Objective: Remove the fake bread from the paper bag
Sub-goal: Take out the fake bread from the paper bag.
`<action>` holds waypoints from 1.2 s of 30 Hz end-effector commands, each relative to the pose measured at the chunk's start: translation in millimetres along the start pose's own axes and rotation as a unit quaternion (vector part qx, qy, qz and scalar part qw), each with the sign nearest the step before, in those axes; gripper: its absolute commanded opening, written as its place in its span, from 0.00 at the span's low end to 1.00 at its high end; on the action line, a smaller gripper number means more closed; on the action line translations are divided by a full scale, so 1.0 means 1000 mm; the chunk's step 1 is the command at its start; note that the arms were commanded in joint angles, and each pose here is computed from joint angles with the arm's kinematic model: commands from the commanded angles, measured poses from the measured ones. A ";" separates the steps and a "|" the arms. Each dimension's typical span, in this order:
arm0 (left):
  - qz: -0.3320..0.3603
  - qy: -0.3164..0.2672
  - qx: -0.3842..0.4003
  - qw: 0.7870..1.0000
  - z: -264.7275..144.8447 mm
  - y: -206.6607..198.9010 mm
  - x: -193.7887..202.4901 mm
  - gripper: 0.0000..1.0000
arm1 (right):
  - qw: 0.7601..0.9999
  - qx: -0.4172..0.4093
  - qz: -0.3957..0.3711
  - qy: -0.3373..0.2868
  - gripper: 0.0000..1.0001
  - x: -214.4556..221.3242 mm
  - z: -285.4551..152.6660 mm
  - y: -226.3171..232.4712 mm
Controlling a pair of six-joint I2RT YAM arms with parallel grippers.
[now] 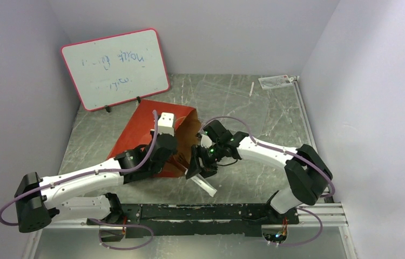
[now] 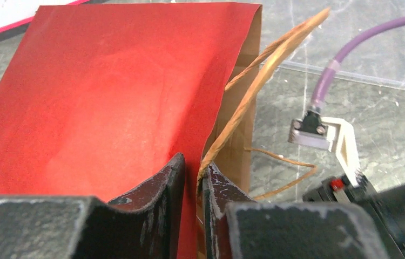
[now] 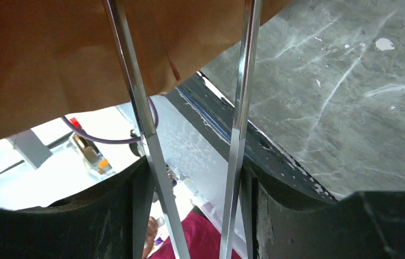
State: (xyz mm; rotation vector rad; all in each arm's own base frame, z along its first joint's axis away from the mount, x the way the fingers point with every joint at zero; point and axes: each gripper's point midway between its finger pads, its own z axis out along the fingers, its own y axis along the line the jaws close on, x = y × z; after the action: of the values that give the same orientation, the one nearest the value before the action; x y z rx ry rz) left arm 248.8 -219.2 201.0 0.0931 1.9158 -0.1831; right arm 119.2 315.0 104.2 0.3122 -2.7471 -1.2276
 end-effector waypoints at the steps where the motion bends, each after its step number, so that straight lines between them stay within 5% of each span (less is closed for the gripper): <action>1: -0.019 -0.028 0.029 0.999 -0.007 -0.016 -0.014 0.23 | 0.999 -0.041 0.016 -0.010 0.57 -0.014 -0.001 0.012; 30: 0.010 -0.020 0.053 0.998 -0.006 -0.039 -0.012 0.21 | 0.991 -0.127 0.035 0.016 0.55 -0.086 0.051 0.028; 33: 0.008 -0.021 0.045 0.999 -0.008 -0.035 -0.013 0.21 | 0.991 -0.126 0.030 0.017 0.42 -0.087 0.052 0.027; 36: 0.000 -0.020 0.033 0.999 -0.009 -0.029 -0.014 0.21 | 0.991 -0.131 0.031 0.016 0.08 -0.084 0.050 0.027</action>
State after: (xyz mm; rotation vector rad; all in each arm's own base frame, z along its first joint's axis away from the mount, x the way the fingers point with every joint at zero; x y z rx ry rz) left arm 240.0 -246.0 200.8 0.1835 1.8962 -0.2185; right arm 184.9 384.1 76.4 0.1689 -2.5357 -1.4527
